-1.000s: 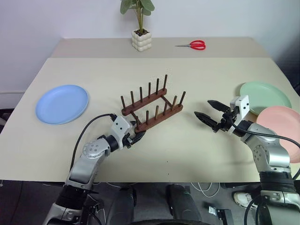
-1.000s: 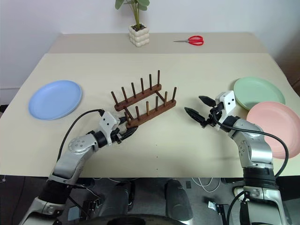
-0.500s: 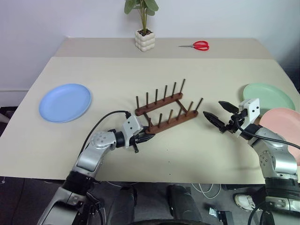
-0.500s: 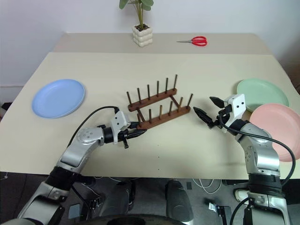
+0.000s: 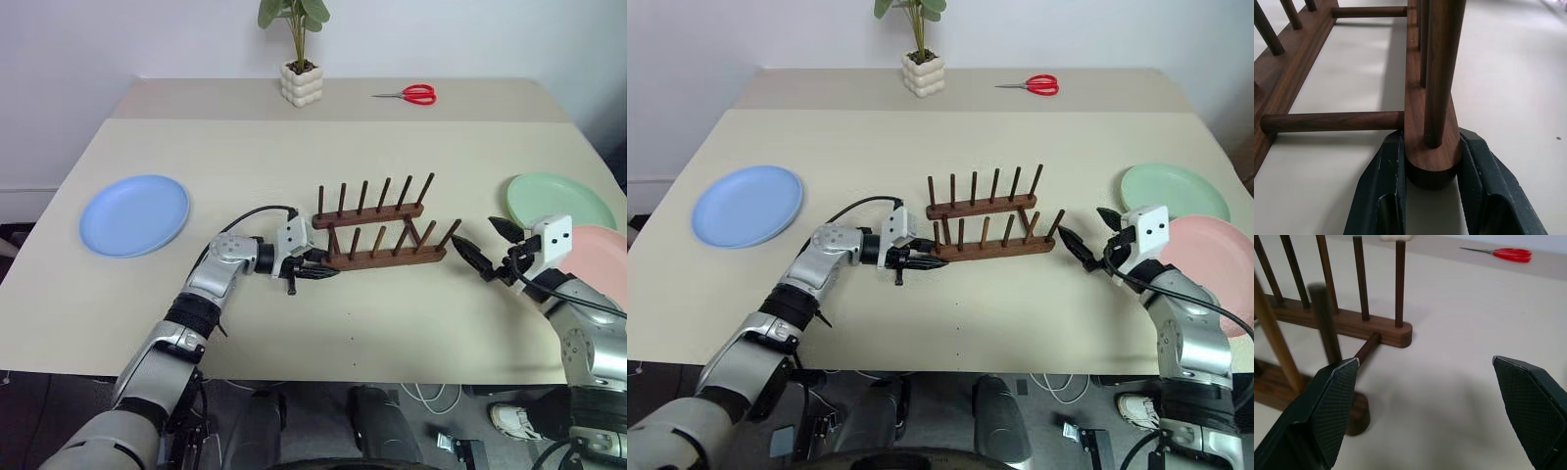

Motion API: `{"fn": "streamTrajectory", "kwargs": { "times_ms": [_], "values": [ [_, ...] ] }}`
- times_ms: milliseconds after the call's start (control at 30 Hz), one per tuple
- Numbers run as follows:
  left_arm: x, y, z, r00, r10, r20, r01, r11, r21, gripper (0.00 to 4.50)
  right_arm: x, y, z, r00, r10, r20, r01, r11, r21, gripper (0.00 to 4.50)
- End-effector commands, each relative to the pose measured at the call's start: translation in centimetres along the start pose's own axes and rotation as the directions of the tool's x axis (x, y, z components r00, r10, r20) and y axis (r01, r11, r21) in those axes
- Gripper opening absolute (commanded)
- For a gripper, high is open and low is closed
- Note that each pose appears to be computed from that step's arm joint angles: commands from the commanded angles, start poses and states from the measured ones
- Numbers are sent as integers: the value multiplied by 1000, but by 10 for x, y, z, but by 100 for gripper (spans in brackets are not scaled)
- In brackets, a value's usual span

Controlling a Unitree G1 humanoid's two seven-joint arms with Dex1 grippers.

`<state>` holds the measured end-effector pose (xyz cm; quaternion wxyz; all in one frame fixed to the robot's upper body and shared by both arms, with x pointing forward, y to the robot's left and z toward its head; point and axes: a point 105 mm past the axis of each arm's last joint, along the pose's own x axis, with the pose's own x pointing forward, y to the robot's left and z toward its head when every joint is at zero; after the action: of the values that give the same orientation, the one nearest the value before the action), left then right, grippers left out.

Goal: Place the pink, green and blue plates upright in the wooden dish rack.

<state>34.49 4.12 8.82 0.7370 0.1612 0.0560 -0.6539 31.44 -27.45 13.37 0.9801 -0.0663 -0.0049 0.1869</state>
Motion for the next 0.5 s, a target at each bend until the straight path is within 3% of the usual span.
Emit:
{"fn": "streamTrajectory", "kwargs": {
  "times_ms": [33,300,500],
  "values": [
    [3,2,0,1000,-26,-3,26,1000,0,81,-6,-6,19,999,-19,49,21,998,-55,450],
    [4,10,3,1000,-25,11,25,1000,4,81,-9,-8,19,998,-29,46,32,998,-58,450],
    [-3,19,4,998,48,31,-48,999,4,374,-8,-8,19,999,-27,42,29,998,-61,450]
  ]
}}
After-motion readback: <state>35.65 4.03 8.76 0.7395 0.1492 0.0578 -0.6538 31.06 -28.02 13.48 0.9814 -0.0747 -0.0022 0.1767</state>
